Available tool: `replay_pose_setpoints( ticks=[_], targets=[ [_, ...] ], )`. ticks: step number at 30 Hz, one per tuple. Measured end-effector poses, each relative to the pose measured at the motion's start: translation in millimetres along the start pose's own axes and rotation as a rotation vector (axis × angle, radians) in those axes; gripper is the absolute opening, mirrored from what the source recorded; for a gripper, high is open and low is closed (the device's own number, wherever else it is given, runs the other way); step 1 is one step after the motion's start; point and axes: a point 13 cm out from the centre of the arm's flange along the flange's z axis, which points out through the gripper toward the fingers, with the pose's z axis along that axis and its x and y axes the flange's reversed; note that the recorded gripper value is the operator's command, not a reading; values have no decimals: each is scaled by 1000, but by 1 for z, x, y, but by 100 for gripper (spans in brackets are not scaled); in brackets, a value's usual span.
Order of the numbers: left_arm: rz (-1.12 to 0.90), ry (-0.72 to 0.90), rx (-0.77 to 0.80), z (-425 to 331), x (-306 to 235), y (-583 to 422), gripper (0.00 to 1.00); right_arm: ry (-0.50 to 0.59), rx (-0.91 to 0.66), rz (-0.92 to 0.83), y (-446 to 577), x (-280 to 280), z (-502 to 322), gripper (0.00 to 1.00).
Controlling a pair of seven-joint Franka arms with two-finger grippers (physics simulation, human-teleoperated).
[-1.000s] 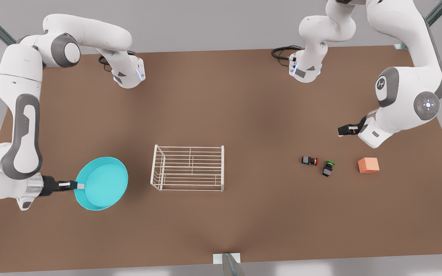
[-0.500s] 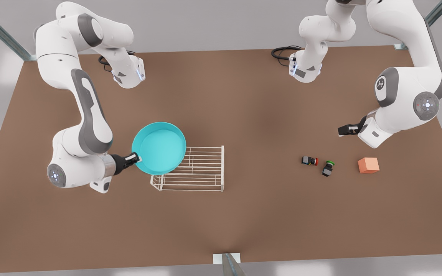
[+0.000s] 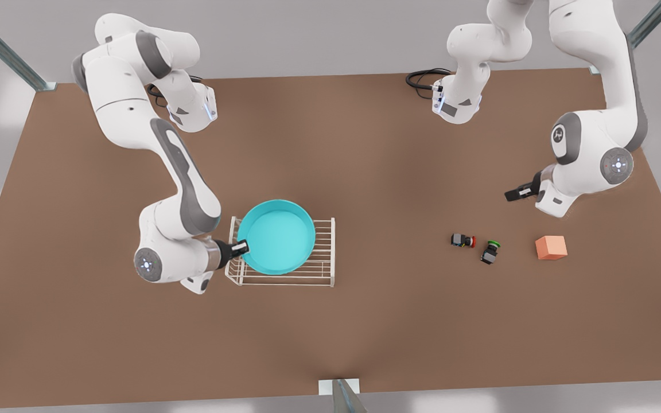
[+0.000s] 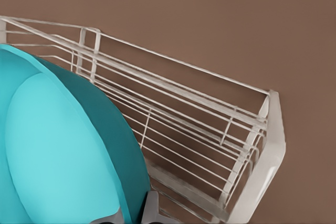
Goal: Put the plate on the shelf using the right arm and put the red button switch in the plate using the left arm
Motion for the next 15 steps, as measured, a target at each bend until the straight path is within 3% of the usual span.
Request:
replay_pose_setpoints(
  ticks=[1,3,4,6,10,12,15],
  targets=[
    [-39,-9,7,13,2,3,100,-4,1,6,0,-2,2,28],
    [-119,-40,21,25,-5,5,100,-18,9,24,-4,-6,2,94],
    [-158,-57,29,27,-10,6,100,-29,14,34,-8,-8,-1,100],
    [-233,-73,26,53,-33,-3,100,-84,32,44,-8,-9,-34,100],
    [-165,-173,2,95,-34,-143,100,-301,125,51,-9,11,-199,100],
    [-217,-206,22,102,-35,-164,100,-290,278,54,-24,34,-226,100],
    [-357,-238,62,117,-49,-170,100,-157,424,103,-60,81,-193,100]
  ],
)
